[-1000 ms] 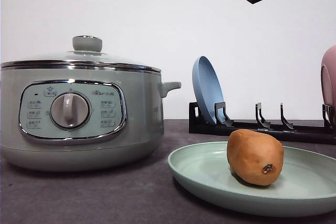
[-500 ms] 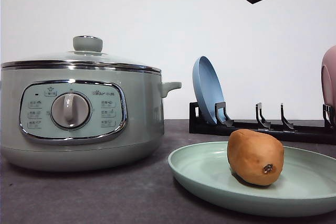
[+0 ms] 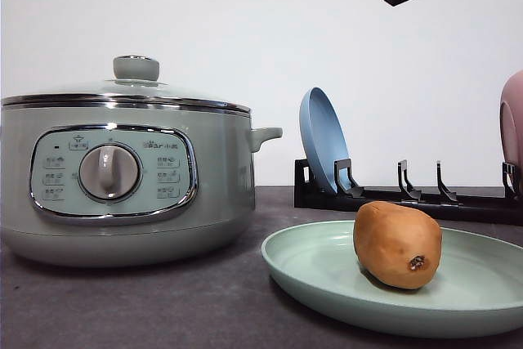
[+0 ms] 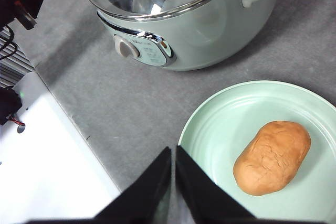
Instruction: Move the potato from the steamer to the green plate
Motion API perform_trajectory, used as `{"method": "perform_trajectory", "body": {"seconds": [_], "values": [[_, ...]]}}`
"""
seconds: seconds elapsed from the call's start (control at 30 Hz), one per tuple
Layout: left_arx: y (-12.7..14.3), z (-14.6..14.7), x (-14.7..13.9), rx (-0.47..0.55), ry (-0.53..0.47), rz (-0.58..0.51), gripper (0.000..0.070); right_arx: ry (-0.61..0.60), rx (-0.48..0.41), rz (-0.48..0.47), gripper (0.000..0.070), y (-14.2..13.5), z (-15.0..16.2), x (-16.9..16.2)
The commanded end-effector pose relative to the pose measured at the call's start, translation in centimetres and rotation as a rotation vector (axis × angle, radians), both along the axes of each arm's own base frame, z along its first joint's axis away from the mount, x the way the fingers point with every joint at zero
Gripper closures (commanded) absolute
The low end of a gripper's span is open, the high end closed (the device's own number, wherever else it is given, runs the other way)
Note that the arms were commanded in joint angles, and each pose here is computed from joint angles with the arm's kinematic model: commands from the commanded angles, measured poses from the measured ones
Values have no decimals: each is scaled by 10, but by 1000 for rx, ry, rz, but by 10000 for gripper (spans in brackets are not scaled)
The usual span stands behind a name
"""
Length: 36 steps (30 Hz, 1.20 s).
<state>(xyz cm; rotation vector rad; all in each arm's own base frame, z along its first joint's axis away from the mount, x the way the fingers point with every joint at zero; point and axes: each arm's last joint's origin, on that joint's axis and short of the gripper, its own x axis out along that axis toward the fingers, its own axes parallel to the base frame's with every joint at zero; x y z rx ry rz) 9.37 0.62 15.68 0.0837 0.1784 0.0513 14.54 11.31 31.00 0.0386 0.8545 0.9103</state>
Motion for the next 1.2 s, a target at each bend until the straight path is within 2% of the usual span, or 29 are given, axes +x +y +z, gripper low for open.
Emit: {"method": "perform_trajectory", "body": {"seconds": [0.0, 0.2, 0.27, 0.37, 0.57, 0.83, 1.03, 1.17], "values": [[0, -6, -1, -7, 45, -2, 700, -24, 11, 14, 700, 2, 6, 1], [0, -6, -1, -7, 45, -2, 700, -33, 8, 17, 700, 2, 6, 1], [0, -6, -1, -7, 45, -2, 700, -109, -25, 6, 700, -4, 9, 1], [0, -6, -1, -7, 45, -2, 700, -236, -43, -86, 700, -16, 17, 1], [0, -6, -1, -7, 45, -2, 700, -480, 69, -277, 700, -51, 22, -10], [0, -6, -1, -7, 45, -2, 700, -727, 98, -544, 700, -92, -21, -35], [0, -6, -1, -7, 45, -2, 700, -856, 89, -676, 700, -105, -60, -45], [0, -6, -1, -7, 45, -2, 700, -895, 65, -765, 700, -110, -82, -48]]}}
